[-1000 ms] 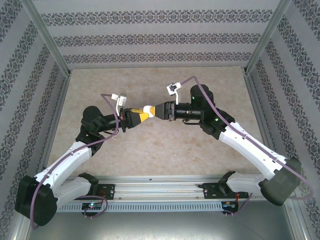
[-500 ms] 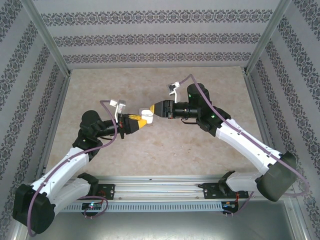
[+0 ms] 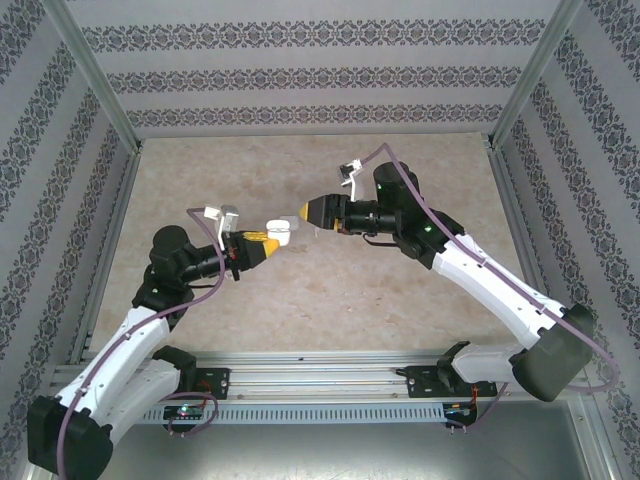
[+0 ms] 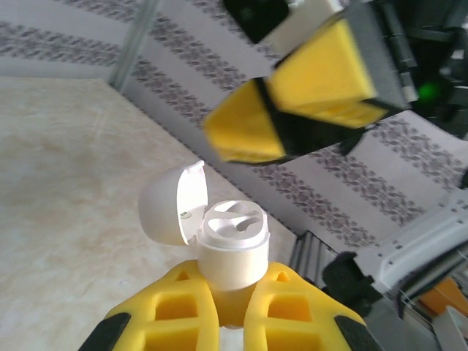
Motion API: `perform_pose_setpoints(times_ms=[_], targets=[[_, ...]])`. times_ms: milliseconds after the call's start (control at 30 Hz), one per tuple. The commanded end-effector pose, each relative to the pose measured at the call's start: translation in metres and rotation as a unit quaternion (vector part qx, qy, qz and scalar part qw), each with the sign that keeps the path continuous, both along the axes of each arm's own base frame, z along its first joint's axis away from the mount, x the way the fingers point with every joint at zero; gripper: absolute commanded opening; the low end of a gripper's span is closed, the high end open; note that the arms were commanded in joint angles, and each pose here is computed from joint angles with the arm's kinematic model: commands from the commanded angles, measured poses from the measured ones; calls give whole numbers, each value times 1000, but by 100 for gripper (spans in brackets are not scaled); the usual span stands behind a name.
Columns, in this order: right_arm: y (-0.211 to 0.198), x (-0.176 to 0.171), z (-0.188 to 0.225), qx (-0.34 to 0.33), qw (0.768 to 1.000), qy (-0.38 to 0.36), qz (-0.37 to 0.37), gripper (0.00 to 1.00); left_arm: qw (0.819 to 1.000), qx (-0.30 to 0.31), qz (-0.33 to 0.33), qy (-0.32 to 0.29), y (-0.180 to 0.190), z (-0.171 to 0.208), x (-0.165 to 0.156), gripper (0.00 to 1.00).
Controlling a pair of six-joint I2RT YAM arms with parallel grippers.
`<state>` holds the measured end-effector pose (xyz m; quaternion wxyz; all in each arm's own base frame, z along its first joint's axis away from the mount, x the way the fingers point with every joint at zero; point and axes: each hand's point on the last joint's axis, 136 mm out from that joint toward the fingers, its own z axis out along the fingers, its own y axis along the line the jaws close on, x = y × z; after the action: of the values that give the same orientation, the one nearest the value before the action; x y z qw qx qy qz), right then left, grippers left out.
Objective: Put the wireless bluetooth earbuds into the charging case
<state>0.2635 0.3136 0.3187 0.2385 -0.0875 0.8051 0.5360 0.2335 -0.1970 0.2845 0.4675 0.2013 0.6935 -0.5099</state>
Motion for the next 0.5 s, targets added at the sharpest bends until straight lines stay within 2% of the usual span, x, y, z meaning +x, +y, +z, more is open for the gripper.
perform_pose_setpoints(times_ms=[0, 167, 267, 467], targets=[[4, 8, -15, -46, 999, 9, -20, 56, 998, 1, 48, 45, 22, -15, 7, 0], [28, 15, -63, -148, 988, 36, -28, 52, 985, 2, 133, 111, 60, -33, 18, 0], [49, 19, -91, -164, 984, 59, -30, 49, 969, 32, 191, 151, 78, -51, 25, 0], [93, 15, -158, -200, 974, 103, -22, 44, 932, 80, 305, 179, 119, -72, 37, 0]])
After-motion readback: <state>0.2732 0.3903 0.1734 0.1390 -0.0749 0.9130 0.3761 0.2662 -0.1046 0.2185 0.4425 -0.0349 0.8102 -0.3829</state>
